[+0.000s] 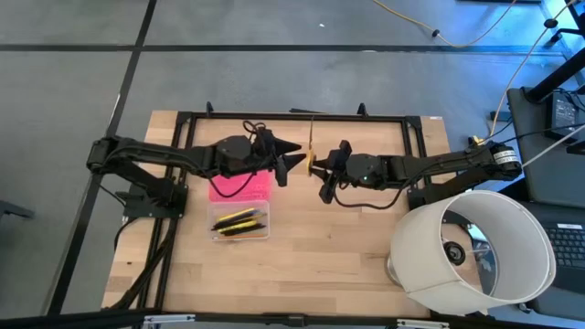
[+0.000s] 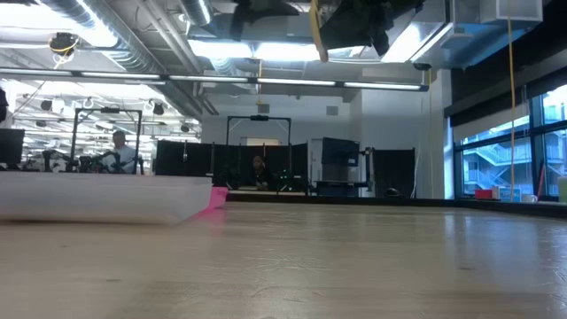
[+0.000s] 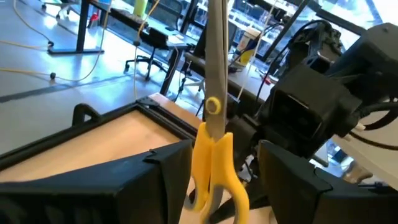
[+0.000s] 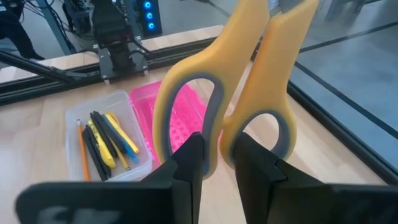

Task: Pick & place school supplies into a supply box
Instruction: Put the yellow scissors into the pink supply box

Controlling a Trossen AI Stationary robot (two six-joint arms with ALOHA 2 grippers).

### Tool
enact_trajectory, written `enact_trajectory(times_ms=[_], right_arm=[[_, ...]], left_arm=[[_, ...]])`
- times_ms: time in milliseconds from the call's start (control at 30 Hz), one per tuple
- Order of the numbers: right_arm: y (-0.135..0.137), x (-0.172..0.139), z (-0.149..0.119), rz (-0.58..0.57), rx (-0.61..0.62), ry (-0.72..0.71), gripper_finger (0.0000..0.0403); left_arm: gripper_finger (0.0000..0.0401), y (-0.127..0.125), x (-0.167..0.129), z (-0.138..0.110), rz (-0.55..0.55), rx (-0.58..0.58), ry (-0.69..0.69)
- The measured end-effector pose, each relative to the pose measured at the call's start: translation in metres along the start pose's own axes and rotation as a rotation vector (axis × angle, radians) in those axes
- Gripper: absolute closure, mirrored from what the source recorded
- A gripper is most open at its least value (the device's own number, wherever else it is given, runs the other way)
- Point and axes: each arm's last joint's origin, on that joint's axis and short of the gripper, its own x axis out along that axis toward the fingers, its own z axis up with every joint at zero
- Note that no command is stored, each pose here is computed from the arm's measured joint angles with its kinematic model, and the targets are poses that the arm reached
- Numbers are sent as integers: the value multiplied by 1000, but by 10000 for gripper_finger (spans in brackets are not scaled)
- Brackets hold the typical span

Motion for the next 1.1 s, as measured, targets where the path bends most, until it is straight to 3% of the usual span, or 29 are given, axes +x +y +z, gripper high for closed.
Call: enact_trajectory(times_ms=[367,667,833,1100], right_arm=[[0,0,0,8,0,1,327],[2,-1,-1,13,-3,7,327],[2,-1,-1,13,-5,9,327],[2,-1,-2,15,-13,15,327]], left_arm=[[226,-4,23,6,51,12,37],[232,-6,31,15,155,32,15],[274,-6,31,19,156,38,7],[375,-6,32,19,133,68,19]])
